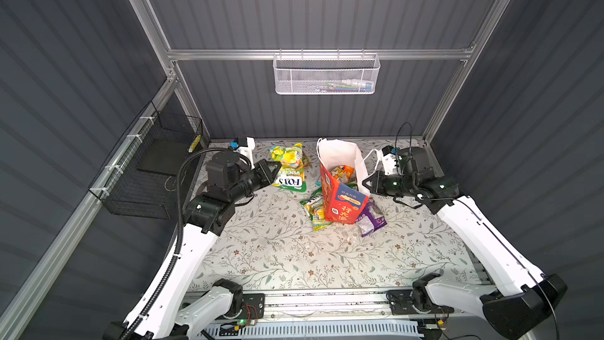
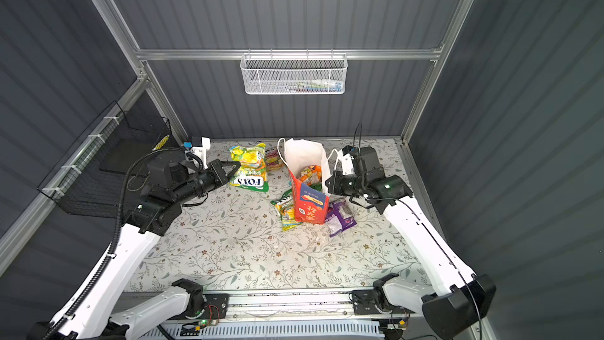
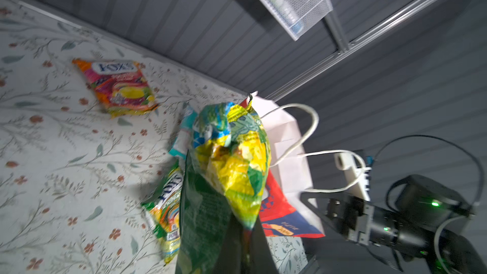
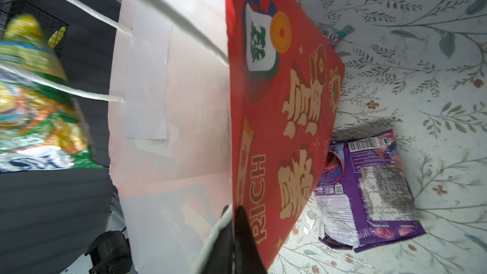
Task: Place the snacks into the paper bag
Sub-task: Place the snack in the paper bag.
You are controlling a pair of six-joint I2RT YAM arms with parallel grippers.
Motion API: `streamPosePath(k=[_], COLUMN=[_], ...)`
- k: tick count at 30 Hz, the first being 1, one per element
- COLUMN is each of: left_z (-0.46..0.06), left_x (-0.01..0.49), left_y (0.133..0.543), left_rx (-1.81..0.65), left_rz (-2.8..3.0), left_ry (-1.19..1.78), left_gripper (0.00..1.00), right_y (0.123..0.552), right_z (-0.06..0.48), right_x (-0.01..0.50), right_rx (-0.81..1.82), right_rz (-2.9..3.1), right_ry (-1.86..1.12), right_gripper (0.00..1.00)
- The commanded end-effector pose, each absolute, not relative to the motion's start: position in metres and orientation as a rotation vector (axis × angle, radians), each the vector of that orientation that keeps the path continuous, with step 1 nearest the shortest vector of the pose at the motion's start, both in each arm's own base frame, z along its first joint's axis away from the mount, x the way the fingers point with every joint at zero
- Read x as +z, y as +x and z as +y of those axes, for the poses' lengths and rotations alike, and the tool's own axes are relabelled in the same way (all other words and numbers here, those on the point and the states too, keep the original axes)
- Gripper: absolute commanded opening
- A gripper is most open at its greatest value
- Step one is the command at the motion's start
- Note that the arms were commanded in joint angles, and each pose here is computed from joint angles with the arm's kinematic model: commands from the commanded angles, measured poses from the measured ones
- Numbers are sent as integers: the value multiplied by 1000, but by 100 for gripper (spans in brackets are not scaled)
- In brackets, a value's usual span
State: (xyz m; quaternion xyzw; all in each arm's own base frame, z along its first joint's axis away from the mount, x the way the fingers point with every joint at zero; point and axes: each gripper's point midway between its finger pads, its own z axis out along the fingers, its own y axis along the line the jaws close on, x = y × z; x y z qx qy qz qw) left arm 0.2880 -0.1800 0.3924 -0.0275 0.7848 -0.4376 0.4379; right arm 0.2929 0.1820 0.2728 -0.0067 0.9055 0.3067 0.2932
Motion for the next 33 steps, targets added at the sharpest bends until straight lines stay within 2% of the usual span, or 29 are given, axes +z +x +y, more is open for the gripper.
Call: streamPosePath(k=[1, 6, 11, 14, 21, 27, 33], left_z=[-189, -201, -253, -284, -350, -363, -371], left_x=[461, 513, 531, 525, 478, 440, 421], left_y=[270, 268, 270, 279, 306, 322, 312], left_rx=[-1198, -1228, -1274, -1302, -1085, -887, -758], left_rz=[1767, 1655, 1644, 1668, 1819, 1911, 1946], left_ry=[53, 120, 252, 305, 375, 340, 335], left_gripper=[0, 0, 0, 0, 0, 0, 0], right_y=[296, 295, 297, 299, 300, 300, 300], right_z=[186, 192, 193, 194, 194, 194, 192], right_x=[291, 290, 293, 292, 290, 290, 293], right_rx=[842, 883, 888, 890, 892, 898, 895], right_rz=[2365, 2377, 2370, 2373, 2380, 2370, 2356], right_ry=[-44, -58, -52, -47, -37, -21, 1], right_gripper=[0, 0, 0, 0, 0, 0, 0])
